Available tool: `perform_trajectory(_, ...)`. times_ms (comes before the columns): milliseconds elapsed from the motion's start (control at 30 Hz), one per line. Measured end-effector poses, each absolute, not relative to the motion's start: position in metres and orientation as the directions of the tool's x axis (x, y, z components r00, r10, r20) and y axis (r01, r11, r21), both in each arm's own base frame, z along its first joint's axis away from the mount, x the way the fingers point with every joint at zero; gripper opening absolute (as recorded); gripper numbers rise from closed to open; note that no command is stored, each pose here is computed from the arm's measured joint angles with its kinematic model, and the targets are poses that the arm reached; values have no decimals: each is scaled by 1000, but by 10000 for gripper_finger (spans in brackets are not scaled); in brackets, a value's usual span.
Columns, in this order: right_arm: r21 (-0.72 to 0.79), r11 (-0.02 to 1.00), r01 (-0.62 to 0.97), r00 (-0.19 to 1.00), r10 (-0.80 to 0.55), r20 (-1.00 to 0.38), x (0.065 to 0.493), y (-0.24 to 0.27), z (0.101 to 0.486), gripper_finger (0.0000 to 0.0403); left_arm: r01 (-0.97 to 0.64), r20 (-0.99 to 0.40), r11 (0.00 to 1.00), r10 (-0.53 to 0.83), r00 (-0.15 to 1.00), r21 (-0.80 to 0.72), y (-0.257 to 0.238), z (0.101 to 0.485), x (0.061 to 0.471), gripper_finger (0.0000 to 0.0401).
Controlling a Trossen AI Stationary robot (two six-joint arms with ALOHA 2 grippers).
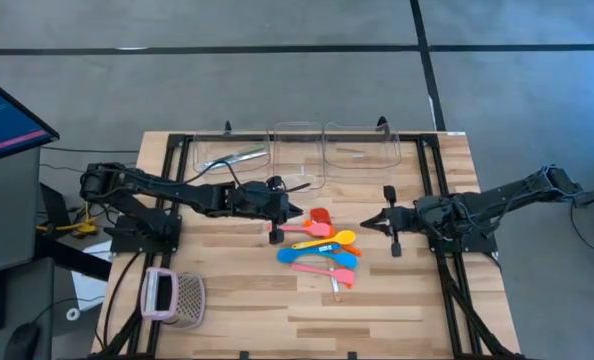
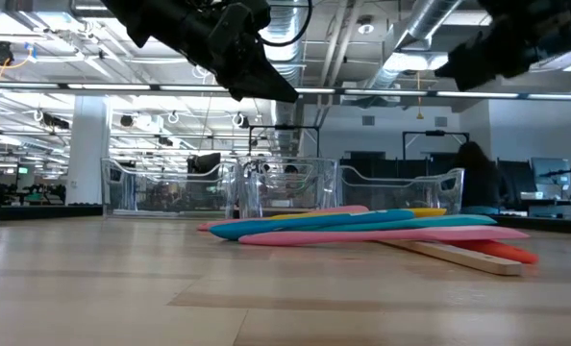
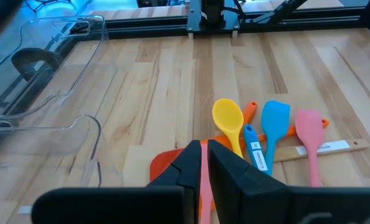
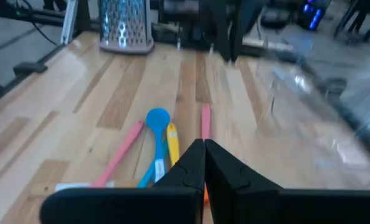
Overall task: Pick & Place Kitchen Items
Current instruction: Put the pink spatula into the middle transparent bin
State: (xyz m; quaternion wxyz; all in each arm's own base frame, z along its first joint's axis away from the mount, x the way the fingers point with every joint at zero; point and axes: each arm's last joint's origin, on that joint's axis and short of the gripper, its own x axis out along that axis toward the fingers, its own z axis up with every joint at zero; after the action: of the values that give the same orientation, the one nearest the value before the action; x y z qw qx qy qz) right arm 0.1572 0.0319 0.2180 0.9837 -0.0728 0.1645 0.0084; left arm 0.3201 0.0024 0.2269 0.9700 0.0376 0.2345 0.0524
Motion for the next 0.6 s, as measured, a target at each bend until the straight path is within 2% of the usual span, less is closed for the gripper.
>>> perform_trajectory(267,-58,998,-12,963,-4,-269,153,31,189,0,-84,-486,991,126,865,106,4,223,318,19)
perform_trajectory(433,-51,999,-10,969,-3,-247,153,31,189,0,-116,-601,989,151,785,97,13,211,311,17)
perform_trajectory(600,-52,999,-10,969,-3,-249,153,31,189,0,-142,-617,984,175,767,104,20,203,308,21)
